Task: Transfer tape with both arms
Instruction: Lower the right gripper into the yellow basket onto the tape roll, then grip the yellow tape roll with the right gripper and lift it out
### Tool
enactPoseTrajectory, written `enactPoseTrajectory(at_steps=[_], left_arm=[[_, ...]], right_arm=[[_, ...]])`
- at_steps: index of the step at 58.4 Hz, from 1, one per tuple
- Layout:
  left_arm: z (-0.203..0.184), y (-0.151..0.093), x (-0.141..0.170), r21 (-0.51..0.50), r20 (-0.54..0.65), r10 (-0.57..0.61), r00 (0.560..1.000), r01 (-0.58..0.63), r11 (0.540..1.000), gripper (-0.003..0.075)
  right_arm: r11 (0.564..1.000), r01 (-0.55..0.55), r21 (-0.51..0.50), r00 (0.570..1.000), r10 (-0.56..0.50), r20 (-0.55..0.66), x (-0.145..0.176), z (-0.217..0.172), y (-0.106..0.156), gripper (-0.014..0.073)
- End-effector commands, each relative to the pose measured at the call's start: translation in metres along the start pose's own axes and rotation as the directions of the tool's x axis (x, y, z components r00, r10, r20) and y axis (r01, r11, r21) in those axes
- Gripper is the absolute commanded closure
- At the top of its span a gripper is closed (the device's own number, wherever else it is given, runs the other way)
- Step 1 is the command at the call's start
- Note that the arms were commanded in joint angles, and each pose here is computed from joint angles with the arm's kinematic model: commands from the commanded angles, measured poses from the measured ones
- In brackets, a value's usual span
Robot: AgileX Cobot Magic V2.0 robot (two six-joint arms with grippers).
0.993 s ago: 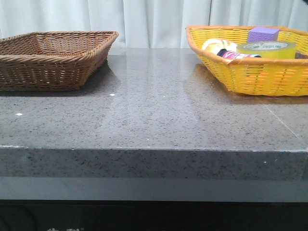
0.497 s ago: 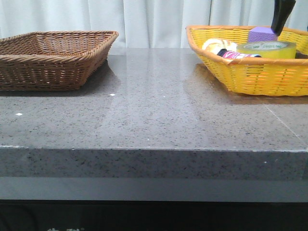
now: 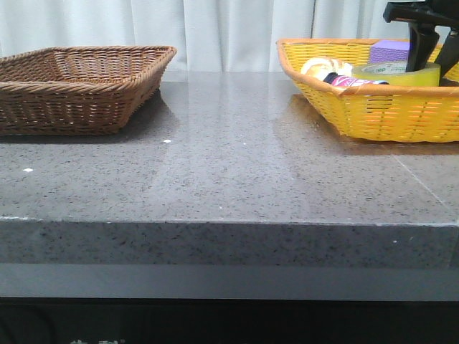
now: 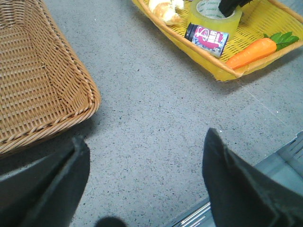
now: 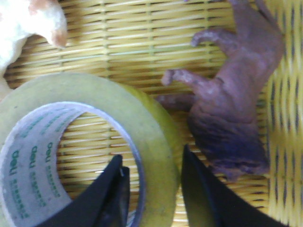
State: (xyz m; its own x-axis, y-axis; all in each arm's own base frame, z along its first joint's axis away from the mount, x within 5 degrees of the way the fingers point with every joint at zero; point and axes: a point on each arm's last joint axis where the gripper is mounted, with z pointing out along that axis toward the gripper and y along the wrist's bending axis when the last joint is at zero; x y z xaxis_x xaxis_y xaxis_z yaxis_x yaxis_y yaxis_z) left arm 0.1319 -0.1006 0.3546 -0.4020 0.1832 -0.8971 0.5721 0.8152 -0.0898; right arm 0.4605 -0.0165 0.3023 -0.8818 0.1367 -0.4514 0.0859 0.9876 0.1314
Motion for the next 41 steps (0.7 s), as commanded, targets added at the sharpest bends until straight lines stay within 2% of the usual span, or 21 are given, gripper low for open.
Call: enactPoseTrajectory(at_steps=[1, 6, 18, 32, 41], left_arm=[[-0.006, -0.003, -0.016, 0.023, 0.105, -0.01, 0.994, 0.008, 1.0, 0.0228], [-0.006, -0.003, -0.016, 0.023, 0.105, -0.01, 0.994, 0.008, 1.0, 0.0228], [-0.006, -0.003, -0.016, 0.023, 0.105, -0.01, 0.994, 0.008, 1.0, 0.0228], [-0.006, -0.003, -0.016, 0.023, 0.105, -0.01, 0.994, 0.008, 1.0, 0.0228], [-0.006, -0.003, -0.016, 0.023, 0.105, -0.01, 0.994, 0.008, 1.0, 0.0228]], right_arm=[[1.0, 0.015, -0.016, 0.993, -0.013, 0.117, -0.01, -0.038, 0.004, 0.0417], [1.0, 0.016, -0.015, 0.994, -0.014, 0.111, -0.009, -0.039, 0.004, 0.0458], [1.0, 0.023, -0.019, 0.988, -0.02, 0.152, -0.008, -0.067, 0.007, 0.0456], [0.998, 0.059, -0.027, 0.953, -0.048, 0.3, 0.001, -0.142, 0.017, 0.0456], [0.989, 0.14, -0.043, 0.915, -0.113, 0.386, 0.015, -0.188, 0.039, 0.0456]])
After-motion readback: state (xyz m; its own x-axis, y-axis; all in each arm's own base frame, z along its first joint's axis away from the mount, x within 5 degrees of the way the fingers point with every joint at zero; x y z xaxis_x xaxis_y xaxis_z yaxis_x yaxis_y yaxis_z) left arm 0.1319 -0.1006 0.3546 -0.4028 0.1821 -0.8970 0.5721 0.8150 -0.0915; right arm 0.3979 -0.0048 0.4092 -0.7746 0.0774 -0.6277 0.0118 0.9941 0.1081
